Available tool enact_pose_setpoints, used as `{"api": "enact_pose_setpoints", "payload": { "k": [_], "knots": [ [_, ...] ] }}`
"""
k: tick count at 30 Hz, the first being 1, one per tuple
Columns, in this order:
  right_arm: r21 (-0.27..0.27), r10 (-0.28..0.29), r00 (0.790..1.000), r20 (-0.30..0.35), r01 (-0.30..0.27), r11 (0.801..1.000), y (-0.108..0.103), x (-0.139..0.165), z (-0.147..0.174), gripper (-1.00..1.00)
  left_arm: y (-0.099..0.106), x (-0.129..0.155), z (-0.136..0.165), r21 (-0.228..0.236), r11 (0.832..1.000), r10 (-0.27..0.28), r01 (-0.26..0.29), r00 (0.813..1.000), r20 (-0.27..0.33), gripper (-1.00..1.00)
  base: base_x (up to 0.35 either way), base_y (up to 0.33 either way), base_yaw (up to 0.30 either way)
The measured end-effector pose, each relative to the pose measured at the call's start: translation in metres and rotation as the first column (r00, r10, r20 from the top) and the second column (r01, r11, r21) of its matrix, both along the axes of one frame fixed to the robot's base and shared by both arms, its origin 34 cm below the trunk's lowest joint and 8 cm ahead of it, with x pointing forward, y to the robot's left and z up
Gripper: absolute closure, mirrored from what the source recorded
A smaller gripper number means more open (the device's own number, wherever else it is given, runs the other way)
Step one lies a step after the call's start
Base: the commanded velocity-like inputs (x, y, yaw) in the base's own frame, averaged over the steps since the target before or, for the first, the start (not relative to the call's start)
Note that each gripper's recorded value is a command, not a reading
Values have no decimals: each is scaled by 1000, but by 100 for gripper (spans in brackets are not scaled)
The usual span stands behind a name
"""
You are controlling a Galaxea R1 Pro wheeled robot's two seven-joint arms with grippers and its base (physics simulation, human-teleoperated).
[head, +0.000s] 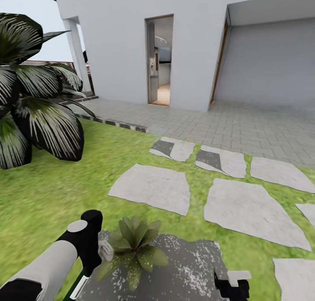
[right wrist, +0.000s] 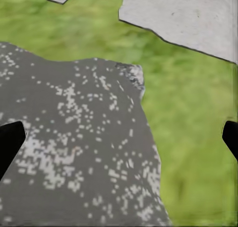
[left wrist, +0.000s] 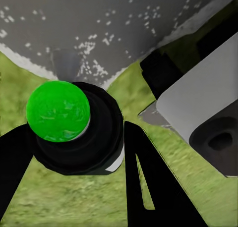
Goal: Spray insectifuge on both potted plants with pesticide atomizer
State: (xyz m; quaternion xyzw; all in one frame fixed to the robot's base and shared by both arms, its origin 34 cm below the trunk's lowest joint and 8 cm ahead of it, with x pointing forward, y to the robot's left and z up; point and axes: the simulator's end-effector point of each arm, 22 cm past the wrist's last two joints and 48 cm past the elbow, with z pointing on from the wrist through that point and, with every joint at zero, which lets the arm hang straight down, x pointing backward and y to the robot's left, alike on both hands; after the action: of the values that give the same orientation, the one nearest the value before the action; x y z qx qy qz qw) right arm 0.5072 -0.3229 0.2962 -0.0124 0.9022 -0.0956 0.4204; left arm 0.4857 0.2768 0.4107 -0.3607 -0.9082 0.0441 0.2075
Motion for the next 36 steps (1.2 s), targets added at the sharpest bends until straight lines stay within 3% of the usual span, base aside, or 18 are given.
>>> {"api": "enact_pose_setpoints", "payload": {
  "k": [8, 17, 23, 36],
  "knots": [
    [0, 0, 1000, 0, 0, 1000, 0, 0, 0, -100, -3, -1, -1, -4, 1000, -2, 2, 1000, -2, 100, -22, 237, -270],
    [0, 0, 1000, 1, 0, 1000, 0, 0, 0, -100, -7, 0, 0, -14, 1000, 1, -1, 1000, 1, 100, 0, 12, -24],
    [0, 0, 1000, 1, 0, 1000, 0, 0, 0, -100, -13, 30, 16, -28, 1000, -10, 12, 995, 100, 100, 0, 0, 0],
    [1, 1, 1000, 0, -1, 1000, 1, 0, 0, -100, -1, 21, 11, -13, 1000, 1, 0, 997, 81, 100, -166, 134, 0]
  ]
}}
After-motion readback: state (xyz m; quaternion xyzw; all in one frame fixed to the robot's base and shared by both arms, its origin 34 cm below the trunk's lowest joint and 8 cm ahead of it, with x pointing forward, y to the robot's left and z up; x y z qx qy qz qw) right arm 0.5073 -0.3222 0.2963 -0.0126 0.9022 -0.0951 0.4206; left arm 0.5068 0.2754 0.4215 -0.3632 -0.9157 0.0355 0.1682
